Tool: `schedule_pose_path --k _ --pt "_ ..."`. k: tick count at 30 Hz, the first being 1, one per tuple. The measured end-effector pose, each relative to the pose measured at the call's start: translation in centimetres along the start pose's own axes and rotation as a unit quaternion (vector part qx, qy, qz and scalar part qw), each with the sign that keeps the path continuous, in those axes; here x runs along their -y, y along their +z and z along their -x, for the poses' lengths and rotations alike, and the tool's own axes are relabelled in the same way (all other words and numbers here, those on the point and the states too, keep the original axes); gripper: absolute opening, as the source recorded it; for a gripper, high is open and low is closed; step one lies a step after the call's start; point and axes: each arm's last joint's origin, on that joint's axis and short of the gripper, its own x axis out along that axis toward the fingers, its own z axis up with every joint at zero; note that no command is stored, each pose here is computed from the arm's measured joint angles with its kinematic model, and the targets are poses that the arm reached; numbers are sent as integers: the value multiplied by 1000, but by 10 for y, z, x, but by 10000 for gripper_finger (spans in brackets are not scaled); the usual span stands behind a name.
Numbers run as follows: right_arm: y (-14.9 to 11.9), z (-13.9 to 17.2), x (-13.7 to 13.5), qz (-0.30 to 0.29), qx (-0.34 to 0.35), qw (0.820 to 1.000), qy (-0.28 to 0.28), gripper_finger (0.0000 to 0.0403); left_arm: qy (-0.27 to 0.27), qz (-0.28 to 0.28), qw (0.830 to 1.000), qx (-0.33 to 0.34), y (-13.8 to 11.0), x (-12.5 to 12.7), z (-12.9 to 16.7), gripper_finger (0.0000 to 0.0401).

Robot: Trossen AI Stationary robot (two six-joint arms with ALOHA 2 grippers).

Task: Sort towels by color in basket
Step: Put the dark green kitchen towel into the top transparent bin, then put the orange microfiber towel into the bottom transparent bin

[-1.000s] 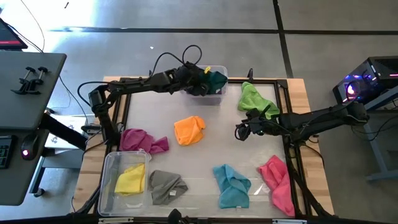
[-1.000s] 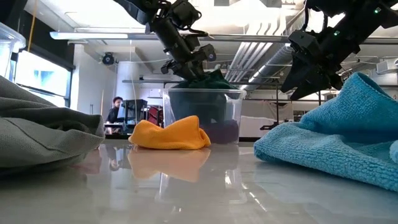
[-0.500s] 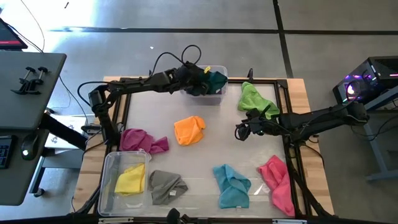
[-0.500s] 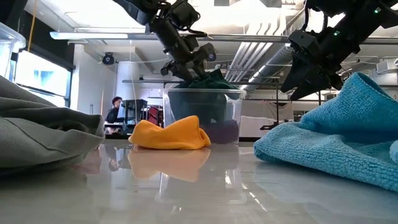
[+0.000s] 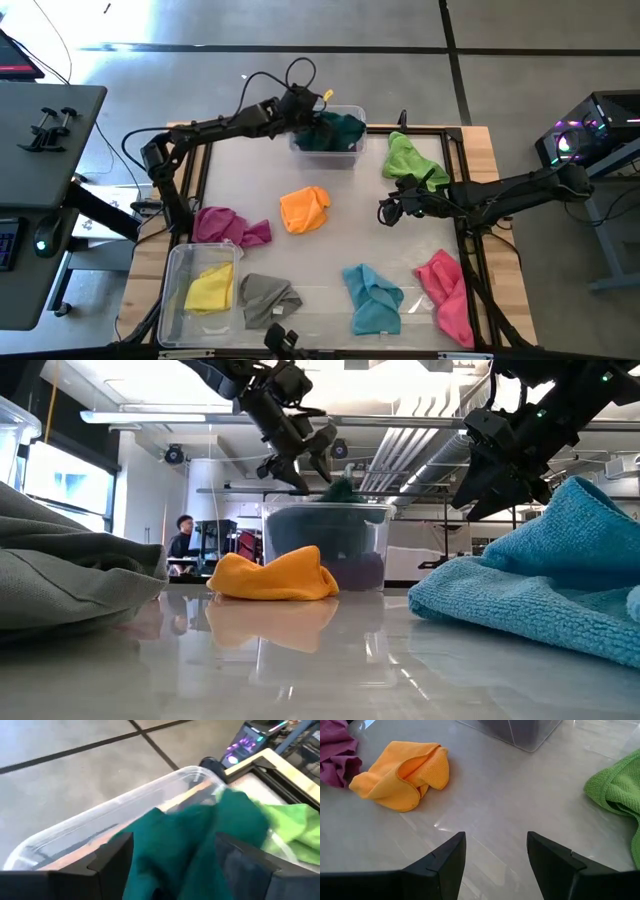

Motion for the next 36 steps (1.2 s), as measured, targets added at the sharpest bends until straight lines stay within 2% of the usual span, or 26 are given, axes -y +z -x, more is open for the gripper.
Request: schedule_pose_path --k 3,5,10,15,21,26,30,33,36 --pt "0 0 0 0 0 1000 0 204 4 1 1000 -6 4 -2 4 270" --pt "0 0 0 0 0 1000 0 204 -7 -21 1000 10 11 5 10 259" --pt "0 0 0 1 -1 1000 -1 204 -58 -50 996 34 18 20 17 209" --pt "0 0 0 1 -1 1000 -2 204 -51 -56 997 6 10 19 7 158" --pt "0 0 0 1 -1 1000 -2 204 -59 -69 996 -13 4 23 7 119" --pt "0 0 0 -8 -2 1000 -2 204 -100 -135 986 19 8 45 43 92" --pt "0 0 0 -8 -1 1000 -2 204 -136 -196 970 44 6 65 77 75" --pt "0 0 0 -1 0 1000 -3 204 -166 -219 959 65 4 80 103 67" --pt "0 0 1 10 5 1000 -7 204 -185 -233 953 59 -4 89 123 64"
